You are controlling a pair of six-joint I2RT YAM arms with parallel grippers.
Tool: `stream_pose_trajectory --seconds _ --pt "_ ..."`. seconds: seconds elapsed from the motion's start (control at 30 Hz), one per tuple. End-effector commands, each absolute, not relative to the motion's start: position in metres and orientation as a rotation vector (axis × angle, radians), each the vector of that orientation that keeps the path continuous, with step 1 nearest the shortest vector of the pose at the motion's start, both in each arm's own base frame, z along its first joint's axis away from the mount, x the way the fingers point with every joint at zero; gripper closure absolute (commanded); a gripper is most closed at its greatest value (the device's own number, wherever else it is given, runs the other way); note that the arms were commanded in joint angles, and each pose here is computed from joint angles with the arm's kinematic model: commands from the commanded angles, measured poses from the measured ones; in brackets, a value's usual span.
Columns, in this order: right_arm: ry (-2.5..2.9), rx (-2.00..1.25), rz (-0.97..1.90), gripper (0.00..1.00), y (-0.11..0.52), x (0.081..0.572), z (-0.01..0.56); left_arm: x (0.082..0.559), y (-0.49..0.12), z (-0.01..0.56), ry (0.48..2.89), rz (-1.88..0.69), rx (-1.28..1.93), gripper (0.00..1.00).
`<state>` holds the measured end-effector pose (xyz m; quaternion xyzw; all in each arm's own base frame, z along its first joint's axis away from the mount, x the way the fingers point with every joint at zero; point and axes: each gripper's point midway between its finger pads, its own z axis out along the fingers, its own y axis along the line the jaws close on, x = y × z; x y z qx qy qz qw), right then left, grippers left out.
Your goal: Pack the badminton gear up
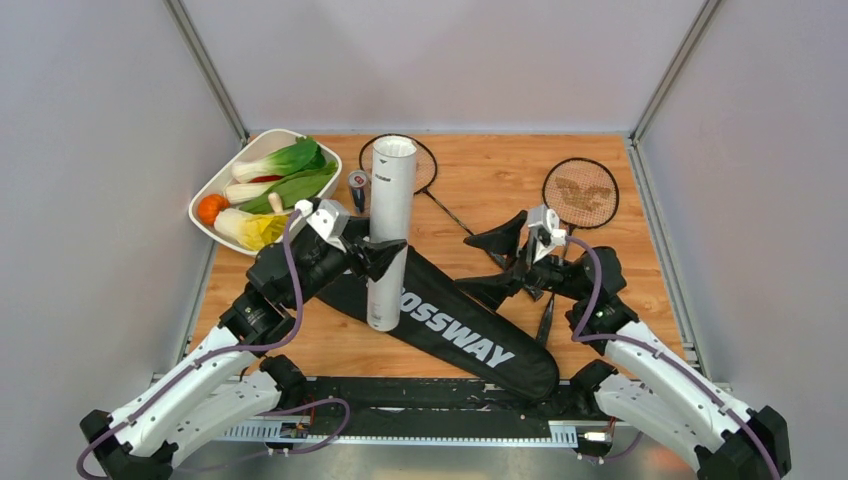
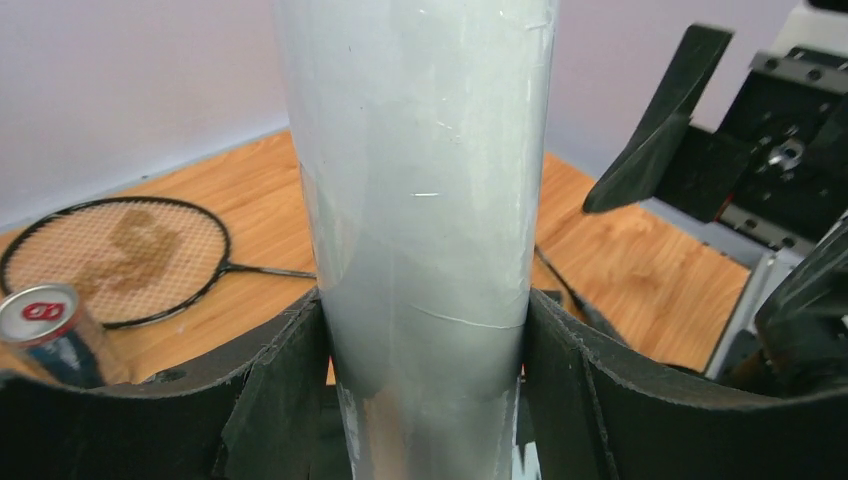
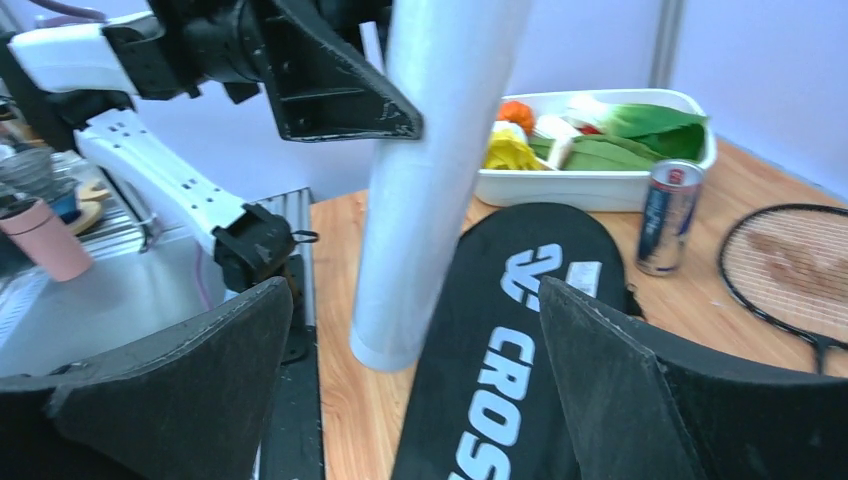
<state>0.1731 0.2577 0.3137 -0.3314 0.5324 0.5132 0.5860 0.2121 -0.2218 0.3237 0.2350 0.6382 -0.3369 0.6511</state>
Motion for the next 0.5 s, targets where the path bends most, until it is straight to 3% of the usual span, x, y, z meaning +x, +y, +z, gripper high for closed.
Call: stream_pose_trajectory --seconds 0.0,0.47 --pt "1.16 -0.791 1.277 0.0 0.279 0.168 0.342 0.2 -0.235 0.389 1.243 -0.961 0.459 0.95" --pt "1.356 -0.755 1.328 0.04 0.375 0.197 0.32 0.19 -0.243 0.394 1.068 -1.08 0.431 0.85"
